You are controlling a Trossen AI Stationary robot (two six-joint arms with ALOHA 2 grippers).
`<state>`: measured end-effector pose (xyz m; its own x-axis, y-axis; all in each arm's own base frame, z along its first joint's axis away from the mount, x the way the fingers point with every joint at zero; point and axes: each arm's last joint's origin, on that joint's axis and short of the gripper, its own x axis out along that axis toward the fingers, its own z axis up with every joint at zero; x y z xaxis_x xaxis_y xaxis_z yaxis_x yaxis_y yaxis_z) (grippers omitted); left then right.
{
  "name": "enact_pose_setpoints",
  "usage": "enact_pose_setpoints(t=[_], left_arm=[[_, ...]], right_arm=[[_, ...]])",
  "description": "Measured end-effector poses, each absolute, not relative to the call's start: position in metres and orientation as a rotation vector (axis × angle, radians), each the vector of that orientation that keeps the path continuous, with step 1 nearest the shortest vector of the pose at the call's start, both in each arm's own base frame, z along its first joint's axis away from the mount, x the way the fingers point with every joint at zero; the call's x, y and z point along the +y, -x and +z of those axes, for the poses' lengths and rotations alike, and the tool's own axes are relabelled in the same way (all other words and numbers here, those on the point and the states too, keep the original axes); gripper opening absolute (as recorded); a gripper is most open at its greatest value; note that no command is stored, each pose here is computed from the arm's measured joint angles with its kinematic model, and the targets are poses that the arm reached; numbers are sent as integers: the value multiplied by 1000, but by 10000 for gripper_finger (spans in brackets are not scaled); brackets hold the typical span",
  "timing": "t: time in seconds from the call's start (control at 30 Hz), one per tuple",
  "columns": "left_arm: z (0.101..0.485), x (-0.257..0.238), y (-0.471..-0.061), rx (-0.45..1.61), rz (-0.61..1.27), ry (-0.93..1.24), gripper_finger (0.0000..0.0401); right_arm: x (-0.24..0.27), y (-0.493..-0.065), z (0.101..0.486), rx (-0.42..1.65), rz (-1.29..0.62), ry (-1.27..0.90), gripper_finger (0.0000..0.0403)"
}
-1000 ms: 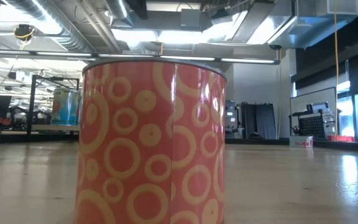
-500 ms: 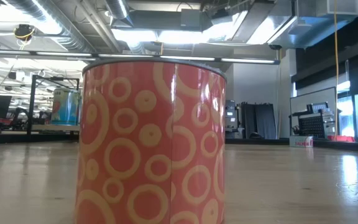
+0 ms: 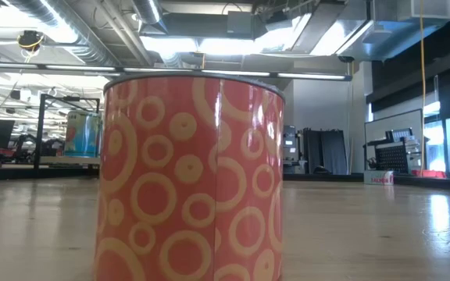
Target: Pick and place cans onto a shelf
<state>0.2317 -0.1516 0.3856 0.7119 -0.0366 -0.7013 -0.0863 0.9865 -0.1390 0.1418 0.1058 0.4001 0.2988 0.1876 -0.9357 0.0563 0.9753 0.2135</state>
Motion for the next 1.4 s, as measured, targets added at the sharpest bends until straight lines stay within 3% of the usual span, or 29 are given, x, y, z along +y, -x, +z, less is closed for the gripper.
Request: enact_pose_setpoints(t=[0.3,0.5,0.73,0.97,1.1,1.4], left_arm=[[368,-166,-239,761,-186,59,30],[337,-172,-249,693,-241,-21,30],[308,-174,-256,615,-196,31,23],[305,-173,-256,616,-163,63,3],[305,-171,-257,631,-114,191,1],[289,-164,-263,761,-19,374,41]], right_arm=[[122,-164,369,1264,102,-197,88],[127,-171,362,1272,76,-200,88],[128,-174,360,1258,57,-160,88],[128,-174,360,1259,58,-159,78],[128,-174,360,1259,56,-163,64],[128,-174,360,1262,21,-213,57]])
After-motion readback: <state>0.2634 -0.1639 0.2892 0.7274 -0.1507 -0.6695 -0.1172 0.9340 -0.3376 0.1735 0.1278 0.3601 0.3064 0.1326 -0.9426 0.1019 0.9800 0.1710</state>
